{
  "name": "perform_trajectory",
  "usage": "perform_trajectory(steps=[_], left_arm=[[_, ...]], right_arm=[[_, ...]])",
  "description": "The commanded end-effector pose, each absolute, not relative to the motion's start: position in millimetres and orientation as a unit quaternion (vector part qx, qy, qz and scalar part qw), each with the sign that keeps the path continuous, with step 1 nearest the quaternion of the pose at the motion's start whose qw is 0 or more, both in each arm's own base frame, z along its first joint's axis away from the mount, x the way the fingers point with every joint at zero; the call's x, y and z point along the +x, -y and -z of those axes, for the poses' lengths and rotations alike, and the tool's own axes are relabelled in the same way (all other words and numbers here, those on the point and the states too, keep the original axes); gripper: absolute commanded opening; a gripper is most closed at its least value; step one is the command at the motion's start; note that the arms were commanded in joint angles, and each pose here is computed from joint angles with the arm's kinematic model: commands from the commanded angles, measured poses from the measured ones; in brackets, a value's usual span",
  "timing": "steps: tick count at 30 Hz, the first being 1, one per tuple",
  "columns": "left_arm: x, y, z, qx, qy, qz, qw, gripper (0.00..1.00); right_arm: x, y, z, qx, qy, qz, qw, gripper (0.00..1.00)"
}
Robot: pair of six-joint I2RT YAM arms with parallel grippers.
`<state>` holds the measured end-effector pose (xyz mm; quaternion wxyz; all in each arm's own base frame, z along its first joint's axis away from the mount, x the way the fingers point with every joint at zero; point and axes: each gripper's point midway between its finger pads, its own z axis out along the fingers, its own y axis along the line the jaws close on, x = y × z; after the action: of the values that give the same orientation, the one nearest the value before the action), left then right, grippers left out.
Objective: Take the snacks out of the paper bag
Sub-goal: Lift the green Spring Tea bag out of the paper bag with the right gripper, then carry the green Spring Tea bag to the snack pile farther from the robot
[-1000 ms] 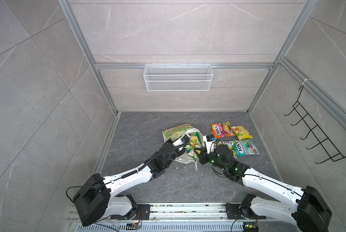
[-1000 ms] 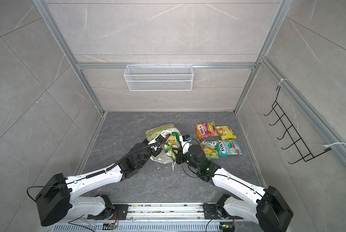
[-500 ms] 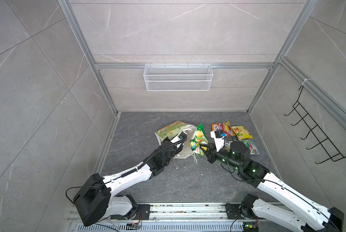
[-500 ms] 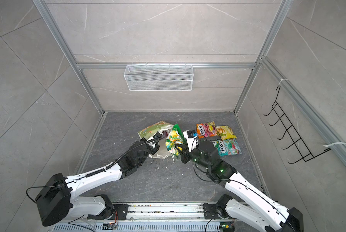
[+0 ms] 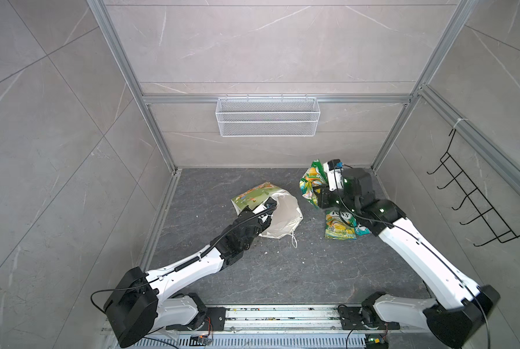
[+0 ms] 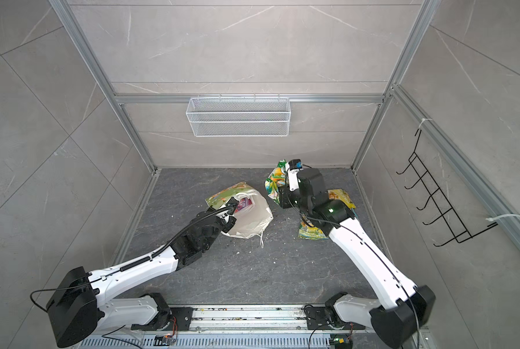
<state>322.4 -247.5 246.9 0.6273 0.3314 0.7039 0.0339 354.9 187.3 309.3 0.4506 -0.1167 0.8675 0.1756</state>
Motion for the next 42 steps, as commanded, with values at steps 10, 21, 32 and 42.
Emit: perform_trajectory(steps=[10, 21, 32, 42], left_arm=[[311, 240, -273, 0.318, -0.69, 0.0, 0.65, 0.0], [298, 249, -276, 0.348, -0.678, 0.033, 0.647, 0.0], [298, 247, -273, 0.347, -0.681, 0.03, 0.644, 0.0], [299, 246, -273, 0.349, -0.681, 0.022, 0.643, 0.0]], right_arm=[[432, -196, -235, -0.242, -0.901, -0.114, 0.343, 0.11], [494, -181, -159, -0.371, -0.903, 0.011, 0.216, 0.15], [523, -162, -116, -0.41, -0.896, 0.054, 0.165, 0.25], [528, -165, -124, -0.378, -0.907, 0.035, 0.183, 0.58]])
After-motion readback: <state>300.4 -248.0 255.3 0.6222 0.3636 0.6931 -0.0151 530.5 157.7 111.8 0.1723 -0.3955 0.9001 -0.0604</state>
